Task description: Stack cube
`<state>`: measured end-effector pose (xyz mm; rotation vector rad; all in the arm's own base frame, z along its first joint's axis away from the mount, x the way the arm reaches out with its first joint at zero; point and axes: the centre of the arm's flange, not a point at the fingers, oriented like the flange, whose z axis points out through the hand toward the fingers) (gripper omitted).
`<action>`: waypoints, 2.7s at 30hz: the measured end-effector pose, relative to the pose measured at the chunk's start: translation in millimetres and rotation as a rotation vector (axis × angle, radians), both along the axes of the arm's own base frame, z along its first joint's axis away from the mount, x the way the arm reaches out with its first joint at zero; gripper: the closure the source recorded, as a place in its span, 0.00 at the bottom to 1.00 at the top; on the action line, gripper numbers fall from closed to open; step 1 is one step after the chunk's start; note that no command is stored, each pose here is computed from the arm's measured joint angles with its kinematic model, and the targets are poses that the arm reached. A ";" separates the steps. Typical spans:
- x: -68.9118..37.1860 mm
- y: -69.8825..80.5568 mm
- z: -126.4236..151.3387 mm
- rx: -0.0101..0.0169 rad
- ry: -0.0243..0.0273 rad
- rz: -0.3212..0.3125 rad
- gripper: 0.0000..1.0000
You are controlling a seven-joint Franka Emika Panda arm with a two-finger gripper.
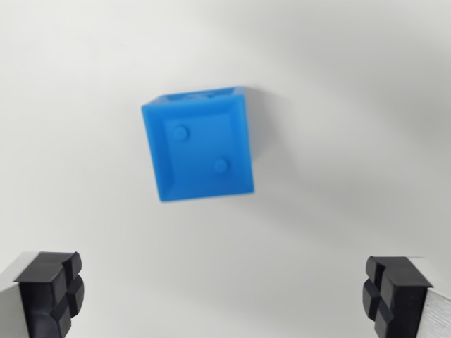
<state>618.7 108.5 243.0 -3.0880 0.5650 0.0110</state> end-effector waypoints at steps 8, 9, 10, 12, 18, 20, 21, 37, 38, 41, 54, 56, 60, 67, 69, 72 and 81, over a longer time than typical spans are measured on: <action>5.2 19.8 -27.3 -0.0001 -0.0007 0.071 0.00; 5.1 20.3 -31.5 0.0005 -0.0008 0.072 0.00; 5.1 20.1 -35.7 0.0009 -0.0013 0.072 0.00; 5.0 19.0 -45.0 0.0006 -0.0004 0.072 0.00; 4.9 18.0 -70.9 0.0010 0.0010 0.073 0.00; 5.0 18.2 -77.0 0.0010 0.0009 0.074 0.00; 5.1 18.5 -81.0 0.0011 0.0004 0.074 0.00; 4.9 18.3 -124.1 0.0005 0.0007 0.075 0.00; 4.8 18.3 -125.4 0.0003 0.0008 0.075 0.00; 4.8 18.2 -127.8 0.0002 0.0006 0.075 0.00; 5.2 18.2 -127.8 0.0002 -0.0007 0.075 1.00; 5.2 18.2 -127.7 0.0002 -0.0007 0.075 1.00; 5.2 18.2 -127.7 0.0002 -0.0008 0.075 1.00; 5.3 18.2 -127.7 0.0002 -0.0010 0.075 1.00; 5.3 18.2 -127.7 0.0002 -0.0010 0.075 1.00; 5.3 18.2 -127.7 0.0001 -0.0010 0.075 1.00; 5.3 18.1 -127.2 0.0001 -0.0011 0.074 1.00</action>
